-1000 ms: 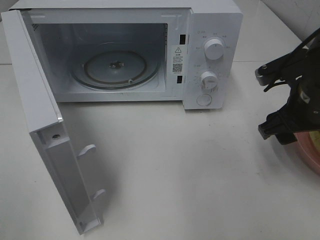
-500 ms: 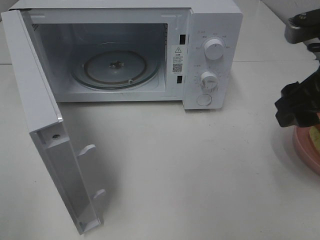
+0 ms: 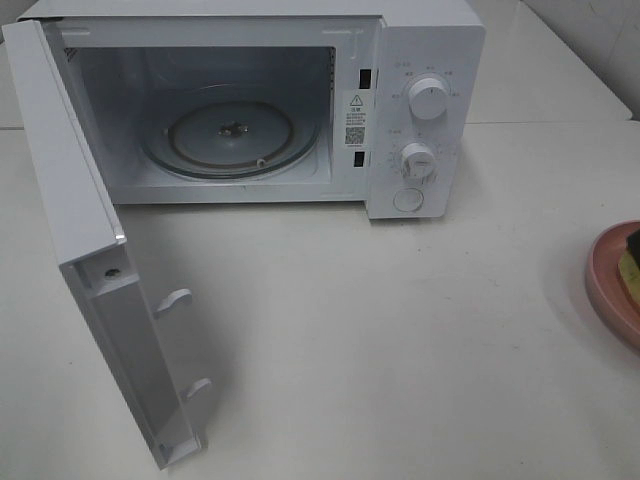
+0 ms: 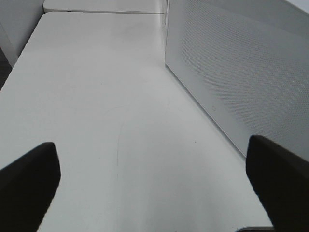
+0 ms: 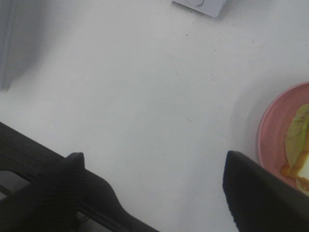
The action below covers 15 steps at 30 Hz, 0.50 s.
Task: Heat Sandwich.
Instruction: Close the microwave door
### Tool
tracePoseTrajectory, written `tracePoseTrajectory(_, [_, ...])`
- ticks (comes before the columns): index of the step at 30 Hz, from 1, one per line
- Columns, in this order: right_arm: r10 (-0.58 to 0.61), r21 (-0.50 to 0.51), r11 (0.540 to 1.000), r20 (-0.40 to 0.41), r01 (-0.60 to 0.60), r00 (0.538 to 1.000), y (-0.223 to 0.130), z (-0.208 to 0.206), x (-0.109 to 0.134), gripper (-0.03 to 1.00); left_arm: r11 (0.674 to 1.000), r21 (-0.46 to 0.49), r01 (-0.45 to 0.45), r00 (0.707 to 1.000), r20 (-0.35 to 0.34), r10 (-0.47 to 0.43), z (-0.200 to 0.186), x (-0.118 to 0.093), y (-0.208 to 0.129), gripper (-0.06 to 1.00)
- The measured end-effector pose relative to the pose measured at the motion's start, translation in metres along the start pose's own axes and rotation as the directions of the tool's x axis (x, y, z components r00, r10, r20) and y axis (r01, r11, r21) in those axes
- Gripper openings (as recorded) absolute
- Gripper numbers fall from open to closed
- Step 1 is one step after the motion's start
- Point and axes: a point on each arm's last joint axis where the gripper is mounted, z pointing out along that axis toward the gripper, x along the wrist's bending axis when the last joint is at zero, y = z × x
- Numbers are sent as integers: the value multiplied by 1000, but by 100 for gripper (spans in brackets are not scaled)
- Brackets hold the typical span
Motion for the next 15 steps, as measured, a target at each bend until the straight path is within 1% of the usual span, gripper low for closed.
tracePoseTrajectory(2, [-3, -38, 999, -2, 2, 1000, -9, -14, 1, 76, 1000, 0, 0, 1000, 0, 0, 0, 0, 0, 99])
tracePoseTrajectory(4, [-3, -46, 999, -3, 3, 1000, -13, -17, 1, 76, 1000, 0, 0, 1000, 0, 0, 0, 0, 0, 99])
tracePoseTrajectory(5, [-4, -57, 998, -4, 3, 1000, -21, -21, 2, 76, 1000, 0, 0, 1000, 0, 0, 0, 0, 0, 99])
tracePoseTrajectory(7, [-4, -66, 998, -4, 4, 1000, -32, -23, 2, 76, 1000, 0, 0, 1000, 0, 0, 0, 0, 0, 99])
tracePoseTrajectory(8, [-4, -66, 998, -4, 4, 1000, -32, -23, 2, 76, 1000, 0, 0, 1000, 0, 0, 0, 0, 0, 99])
tracePoseTrajectory(10, [-6, -88, 996, -3, 5, 1000, -51, -24, 3, 76, 1000, 0, 0, 1000, 0, 0, 0, 0, 0, 99])
tracePoseTrajectory(12, [-7, -113, 994, -2, 7, 1000, -65, -24, 3, 76, 1000, 0, 0, 1000, 0, 0, 0, 0, 0, 99])
tracePoseTrajectory(13, [-7, -113, 994, -2, 7, 1000, -65, -24, 3, 76, 1000, 0, 0, 1000, 0, 0, 0, 0, 0, 99])
tracePoseTrajectory(15, [12, -142, 990, 9, -10, 1000, -82, -22, 3, 76, 1000, 0, 0, 1000, 0, 0, 0, 0, 0, 99])
